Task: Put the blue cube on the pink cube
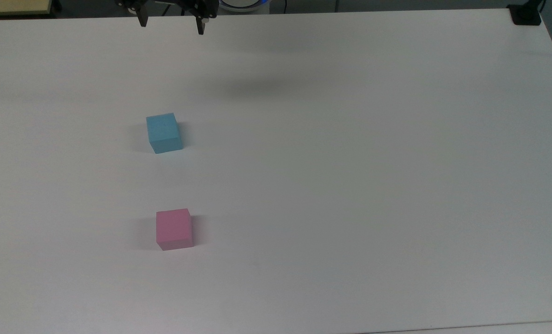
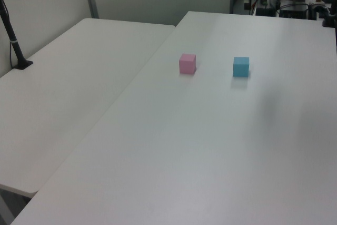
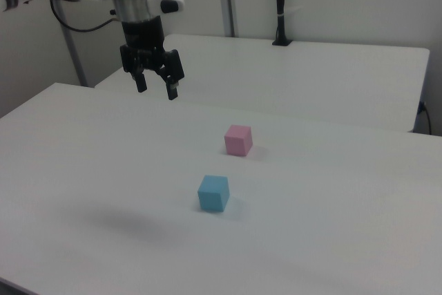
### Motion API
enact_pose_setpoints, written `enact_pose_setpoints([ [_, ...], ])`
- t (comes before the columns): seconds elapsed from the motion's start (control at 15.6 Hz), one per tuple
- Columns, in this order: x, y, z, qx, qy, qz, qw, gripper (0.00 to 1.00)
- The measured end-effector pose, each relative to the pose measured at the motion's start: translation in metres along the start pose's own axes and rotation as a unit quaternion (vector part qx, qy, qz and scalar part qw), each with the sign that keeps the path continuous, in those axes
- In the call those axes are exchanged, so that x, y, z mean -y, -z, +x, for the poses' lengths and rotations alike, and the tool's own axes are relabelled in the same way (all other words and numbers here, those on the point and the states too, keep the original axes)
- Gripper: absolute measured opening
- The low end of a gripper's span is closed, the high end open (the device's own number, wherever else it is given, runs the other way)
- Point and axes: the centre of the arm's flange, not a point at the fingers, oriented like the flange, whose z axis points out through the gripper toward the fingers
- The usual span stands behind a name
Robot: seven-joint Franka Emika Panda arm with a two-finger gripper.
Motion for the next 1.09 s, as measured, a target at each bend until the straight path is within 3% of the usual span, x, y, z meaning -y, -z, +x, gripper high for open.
enact_pose_setpoints([
  [0.9,-0.0036,-0.0034,-0.0003,0.002,0.003,0.012,0.9999,1.00],
  [1.09,-0.0049,-0.0057,0.0058,-0.014,0.019,0.012,0.9997,1.00],
])
